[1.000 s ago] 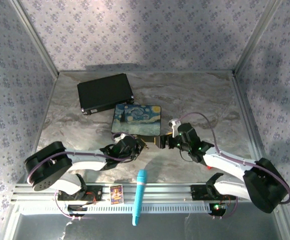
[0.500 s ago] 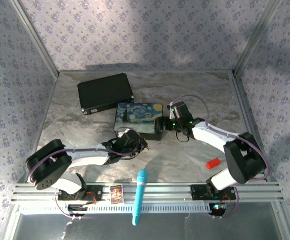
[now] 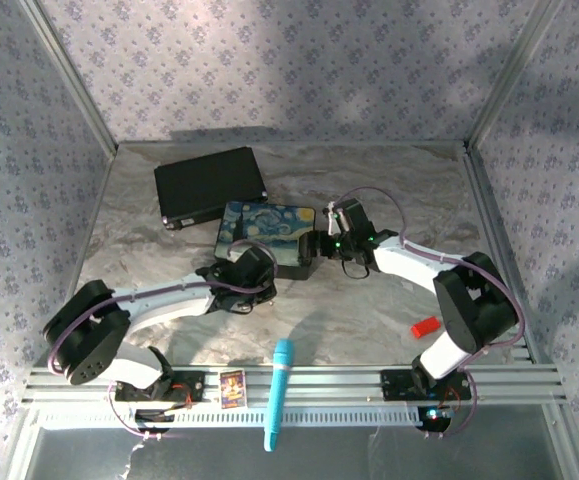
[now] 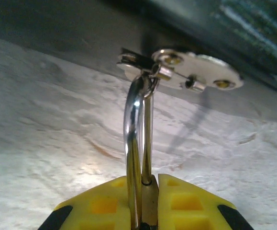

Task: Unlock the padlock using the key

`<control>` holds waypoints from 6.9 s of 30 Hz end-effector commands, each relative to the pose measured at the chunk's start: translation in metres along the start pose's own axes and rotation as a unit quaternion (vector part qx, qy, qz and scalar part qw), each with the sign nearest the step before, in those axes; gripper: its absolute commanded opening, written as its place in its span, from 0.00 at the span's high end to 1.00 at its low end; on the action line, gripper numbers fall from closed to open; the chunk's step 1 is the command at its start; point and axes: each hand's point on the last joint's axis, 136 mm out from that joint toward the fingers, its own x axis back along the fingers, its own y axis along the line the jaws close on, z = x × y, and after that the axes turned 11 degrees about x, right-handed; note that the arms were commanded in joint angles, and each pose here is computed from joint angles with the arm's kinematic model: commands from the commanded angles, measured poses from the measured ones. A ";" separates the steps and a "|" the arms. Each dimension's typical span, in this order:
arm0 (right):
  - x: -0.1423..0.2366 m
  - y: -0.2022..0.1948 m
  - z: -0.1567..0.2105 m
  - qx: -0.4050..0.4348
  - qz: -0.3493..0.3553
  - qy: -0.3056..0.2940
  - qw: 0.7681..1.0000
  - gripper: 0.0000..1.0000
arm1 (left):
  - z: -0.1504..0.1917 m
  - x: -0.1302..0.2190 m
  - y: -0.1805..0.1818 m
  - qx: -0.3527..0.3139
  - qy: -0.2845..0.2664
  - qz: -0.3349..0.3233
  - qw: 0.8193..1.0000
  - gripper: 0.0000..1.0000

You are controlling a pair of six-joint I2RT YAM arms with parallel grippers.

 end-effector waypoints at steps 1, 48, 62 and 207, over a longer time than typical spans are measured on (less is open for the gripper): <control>-0.010 -0.036 0.048 -0.027 0.071 0.076 0.994 0.20 | -0.012 0.013 0.043 -0.076 -0.015 -0.109 0.991 1.00; -0.013 -0.046 0.054 -0.024 0.087 0.111 0.990 0.23 | 0.011 0.001 0.031 -0.168 -0.028 0.062 0.983 0.89; -0.014 -0.047 0.056 -0.021 0.091 0.114 0.989 0.23 | -0.031 0.021 0.073 -0.205 -0.142 -0.166 0.954 0.94; -0.050 0.086 0.122 0.079 -0.119 0.073 0.987 0.91 | -0.064 0.071 0.034 0.053 -0.148 0.122 0.980 0.00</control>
